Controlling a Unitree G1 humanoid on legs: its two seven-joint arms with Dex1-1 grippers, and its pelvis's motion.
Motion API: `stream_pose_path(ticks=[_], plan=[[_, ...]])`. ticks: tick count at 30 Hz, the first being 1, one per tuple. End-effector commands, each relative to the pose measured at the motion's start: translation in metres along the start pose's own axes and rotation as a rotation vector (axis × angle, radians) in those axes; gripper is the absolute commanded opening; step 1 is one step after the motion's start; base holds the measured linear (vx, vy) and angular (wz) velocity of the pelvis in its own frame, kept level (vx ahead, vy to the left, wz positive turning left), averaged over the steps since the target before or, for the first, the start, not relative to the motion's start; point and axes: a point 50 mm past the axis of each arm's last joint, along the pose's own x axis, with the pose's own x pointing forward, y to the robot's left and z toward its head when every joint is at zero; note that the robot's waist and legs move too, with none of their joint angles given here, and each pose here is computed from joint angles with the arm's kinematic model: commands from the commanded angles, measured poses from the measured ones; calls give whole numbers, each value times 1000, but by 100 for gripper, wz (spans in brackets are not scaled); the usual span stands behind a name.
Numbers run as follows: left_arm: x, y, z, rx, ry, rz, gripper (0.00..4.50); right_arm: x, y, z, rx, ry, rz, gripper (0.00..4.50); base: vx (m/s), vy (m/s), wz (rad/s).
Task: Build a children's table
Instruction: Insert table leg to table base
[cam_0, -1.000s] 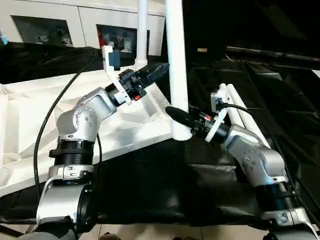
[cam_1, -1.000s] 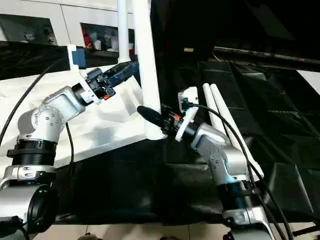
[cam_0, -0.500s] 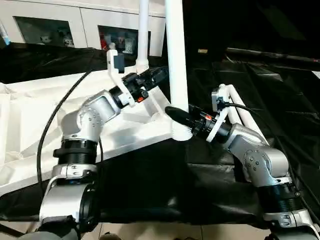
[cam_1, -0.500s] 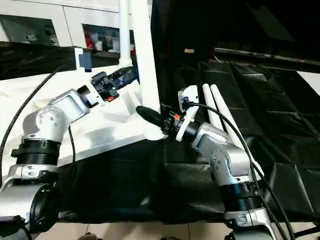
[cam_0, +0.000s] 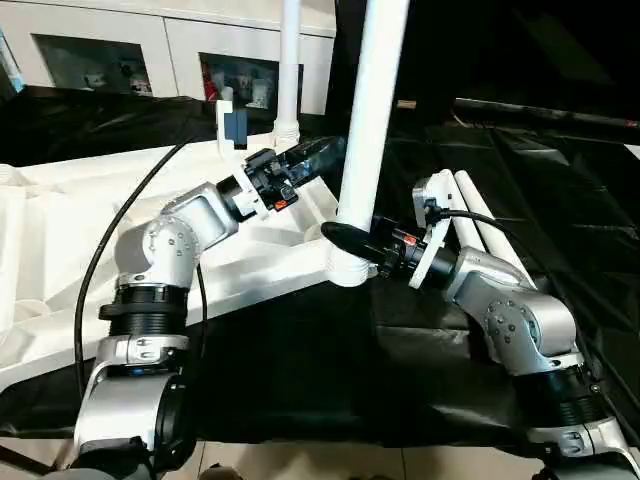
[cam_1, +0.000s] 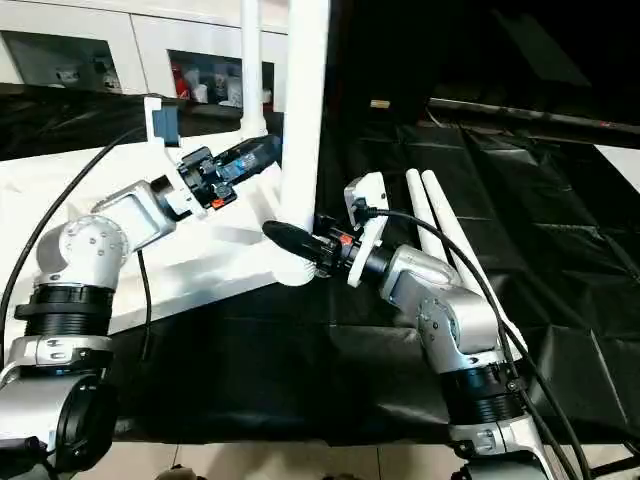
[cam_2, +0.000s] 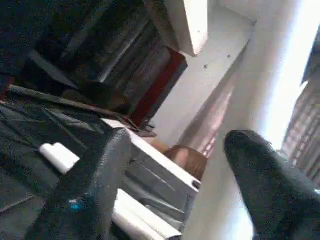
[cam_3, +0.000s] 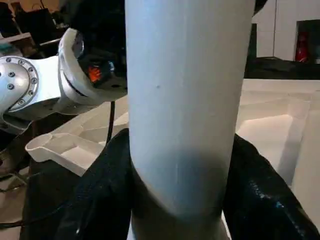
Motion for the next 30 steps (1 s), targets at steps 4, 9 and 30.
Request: stream_pose_path(ticks=[4,9,30], plan=[[10,-19,0,-16,15,-148,413,-1,-3,8,-7,-9,-13,188,0,0,0],[11,-18,-3,18,42,-131,446,-1,3,-2,-40,65,17,188,0,0,0],[18,3,0,79,42,121,320,-5,3,-6,-97,163,2,188,0,0,0]])
